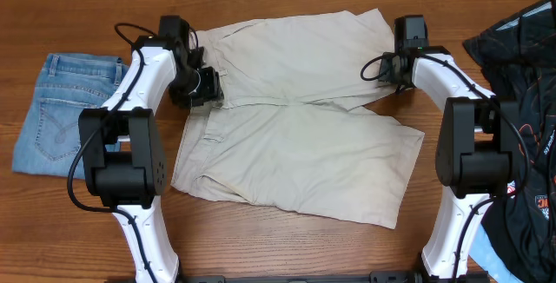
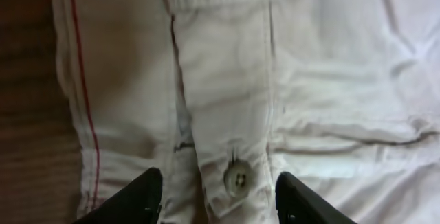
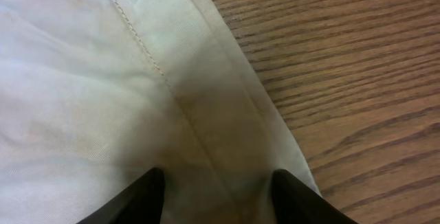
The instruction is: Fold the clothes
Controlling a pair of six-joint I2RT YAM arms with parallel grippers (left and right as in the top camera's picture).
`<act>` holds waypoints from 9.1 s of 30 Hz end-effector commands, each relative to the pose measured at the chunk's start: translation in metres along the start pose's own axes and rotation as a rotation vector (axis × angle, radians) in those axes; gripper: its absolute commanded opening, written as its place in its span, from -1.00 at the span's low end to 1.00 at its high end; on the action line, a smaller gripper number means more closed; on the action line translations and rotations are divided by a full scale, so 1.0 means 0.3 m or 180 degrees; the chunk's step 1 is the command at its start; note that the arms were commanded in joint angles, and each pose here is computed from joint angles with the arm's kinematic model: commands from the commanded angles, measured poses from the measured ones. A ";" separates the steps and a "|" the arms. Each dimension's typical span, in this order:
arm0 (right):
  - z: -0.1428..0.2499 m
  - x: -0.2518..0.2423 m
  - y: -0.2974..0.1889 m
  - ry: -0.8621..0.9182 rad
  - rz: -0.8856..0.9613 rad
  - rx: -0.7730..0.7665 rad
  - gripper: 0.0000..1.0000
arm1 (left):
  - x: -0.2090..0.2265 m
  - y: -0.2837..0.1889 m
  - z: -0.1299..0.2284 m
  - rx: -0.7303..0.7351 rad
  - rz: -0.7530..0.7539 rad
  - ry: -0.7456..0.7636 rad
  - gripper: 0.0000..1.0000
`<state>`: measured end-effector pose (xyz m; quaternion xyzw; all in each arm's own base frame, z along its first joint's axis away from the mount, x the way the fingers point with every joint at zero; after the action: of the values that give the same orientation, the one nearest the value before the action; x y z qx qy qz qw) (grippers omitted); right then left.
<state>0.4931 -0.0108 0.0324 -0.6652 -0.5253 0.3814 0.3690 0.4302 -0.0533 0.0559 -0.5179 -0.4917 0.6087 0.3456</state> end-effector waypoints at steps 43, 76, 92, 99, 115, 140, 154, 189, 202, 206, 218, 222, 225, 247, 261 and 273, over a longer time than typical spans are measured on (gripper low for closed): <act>0.359 -0.103 -0.434 0.0431 -0.0107 0.1514 0.54 | 0.025 -0.109 0.033 0.0123 0.0615 -0.0159 -0.92; 0.531 -0.163 -0.299 0.0700 -0.0034 0.1727 0.56 | 0.221 -0.119 0.003 -0.0147 -0.0710 -0.0531 -0.62; 0.334 -0.196 -0.627 0.0711 -0.0284 0.0728 0.62 | 0.174 -0.494 -0.023 -0.0431 -0.1107 -0.0654 0.15; 0.368 -0.181 -0.788 0.0675 -0.0574 0.0566 0.70 | 0.114 -0.613 0.049 -0.0590 -0.1122 -0.0520 0.14; 0.492 -0.132 -0.963 0.0543 -0.0790 0.0484 0.72 | 0.028 -0.719 0.382 -0.0941 -0.1001 -0.0283 0.16; 1.056 0.105 -0.658 0.1248 -0.1199 0.2154 0.72 | 0.328 -0.362 0.636 -0.0456 -0.0804 -0.1440 0.49; 1.115 0.132 -0.555 0.1809 -0.1256 0.2129 0.23 | 0.335 -0.274 0.673 -0.0283 -0.0556 -0.1538 0.50; 1.057 0.079 -0.517 0.2108 -0.1222 0.1892 -0.67 | 0.340 -0.274 0.706 -0.0150 -0.0614 -0.1603 0.50; 1.057 0.083 -0.519 0.2113 -0.1253 0.1909 -0.66 | 0.398 -0.182 0.724 -0.0303 -0.0764 -0.1982 0.76; 1.057 0.083 -0.520 0.2113 -0.1255 0.1908 -0.66 | 0.410 -0.137 0.710 -0.0433 -0.0705 -0.1960 0.76; 1.057 0.084 -0.520 0.2114 -0.1260 0.1912 -0.66 | 0.451 -0.085 0.656 -0.0878 -0.0726 -0.1904 0.04; 1.057 0.084 -0.520 0.2114 -0.1262 0.1912 -0.66 | 0.452 -0.084 0.661 -0.0847 -0.0742 -0.1852 -0.70; 1.050 0.083 -0.521 0.2110 -0.1261 0.1892 -0.67 | 0.450 -0.084 0.675 -0.0778 -0.0750 -0.1861 -0.92; 0.754 -0.021 -0.740 0.1794 -0.0971 0.0916 -0.70 | 0.275 -0.555 0.763 -0.0865 -0.0452 -0.1326 -0.92; 0.700 -0.115 -1.007 0.1672 -0.1000 0.0157 -0.70 | 0.232 -0.717 0.983 -0.1145 -0.0215 -0.1292 -0.91; 0.905 -0.065 -0.944 0.1558 -0.1018 0.1253 -0.49 | 0.223 -0.734 0.918 -0.1379 -0.0146 -0.1240 -0.90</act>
<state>0.1365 0.0333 0.1807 -0.6008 -0.4284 0.2312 0.6341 0.1238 0.0021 0.2332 -0.4321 -0.6739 0.5804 0.1491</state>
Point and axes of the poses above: each gripper's point midway between its finger pads, its own y axis out along the fingers, its own x axis along the line the jaws close on, z = x × y, the point moved 3 cm from there along -y, back along the fingers, and after that the axes turned 6 degrees about -y, right-handed, at the moved point
